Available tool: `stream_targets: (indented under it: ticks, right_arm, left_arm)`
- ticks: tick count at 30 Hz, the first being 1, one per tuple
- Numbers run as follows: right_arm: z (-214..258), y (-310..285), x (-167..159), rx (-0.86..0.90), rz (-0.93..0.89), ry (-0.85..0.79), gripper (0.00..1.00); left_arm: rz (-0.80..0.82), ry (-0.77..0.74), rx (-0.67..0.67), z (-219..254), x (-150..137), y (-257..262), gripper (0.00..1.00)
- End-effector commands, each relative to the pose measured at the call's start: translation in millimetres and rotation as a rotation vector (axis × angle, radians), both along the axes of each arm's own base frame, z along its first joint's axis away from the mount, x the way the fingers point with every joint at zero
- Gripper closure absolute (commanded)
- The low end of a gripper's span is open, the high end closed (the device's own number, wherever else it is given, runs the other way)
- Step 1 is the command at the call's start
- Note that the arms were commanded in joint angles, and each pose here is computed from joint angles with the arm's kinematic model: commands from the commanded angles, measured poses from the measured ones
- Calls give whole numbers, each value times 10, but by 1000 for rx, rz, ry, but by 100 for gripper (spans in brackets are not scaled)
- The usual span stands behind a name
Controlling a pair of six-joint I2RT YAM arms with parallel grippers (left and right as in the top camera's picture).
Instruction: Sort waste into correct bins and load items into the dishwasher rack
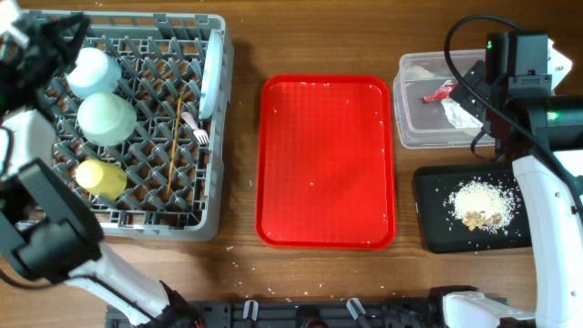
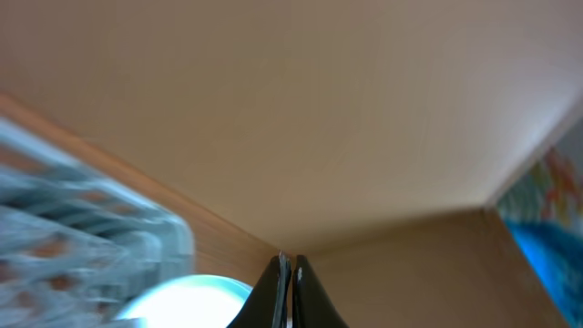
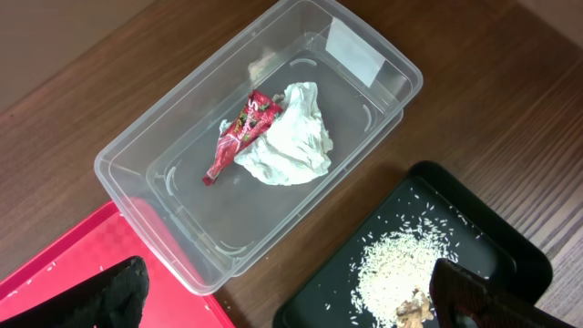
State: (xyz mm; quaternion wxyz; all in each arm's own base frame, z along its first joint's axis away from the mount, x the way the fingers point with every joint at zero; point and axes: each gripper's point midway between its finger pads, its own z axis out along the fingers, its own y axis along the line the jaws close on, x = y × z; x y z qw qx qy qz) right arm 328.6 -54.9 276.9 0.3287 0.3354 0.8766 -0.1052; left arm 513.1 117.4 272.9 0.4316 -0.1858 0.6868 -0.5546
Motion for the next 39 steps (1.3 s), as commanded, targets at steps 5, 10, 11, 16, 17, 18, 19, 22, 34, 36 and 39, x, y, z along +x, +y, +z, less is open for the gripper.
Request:
stream_targets:
  ticks: [5, 10, 11, 16, 17, 18, 19, 22, 34, 36, 39]
  right_arm:
    - [45, -40, 12, -18, -12, -10, 0]
    - [45, -40, 12, -18, -12, -10, 0]
    - [45, -40, 12, -18, -12, -10, 0]
    - [45, -40, 12, -18, -11, -9, 0]
    - [45, -40, 12, -18, -12, -10, 0]
    - [45, -40, 12, -18, -11, -9, 0]
    - [45, -40, 12, -18, -11, -9, 0]
    - [45, -40, 12, -18, -11, -9, 0]
    - [44, -40, 12, -18, -11, -9, 0]
    - [45, -40, 13, -18, -11, -10, 0]
    - [45, -40, 12, -18, -11, -9, 0]
  left_arm:
    - [-59, -105, 383, 834, -544, -1413, 96]
    - [5, 263, 727, 421, -1680, -1722, 96]
    - [-22, 291, 729, 403, -1854, -1778, 96]
    - [-130, 385, 757, 373, -2881, -1919, 96]
    - [-136, 399, 757, 367, -3035, -1915, 96]
    - [-143, 420, 758, 348, -3192, -1908, 95]
    - [-146, 436, 760, 331, -3306, -1897, 81]
    - [-170, 502, 760, 244, -3739, -1879, 0]
    - [-167, 525, 785, 168, -3923, -1835, 0]
    - [-154, 418, 807, 171, -3737, -1859, 0]
    - [-133, 186, 890, 33, -3479, -1888, 0]
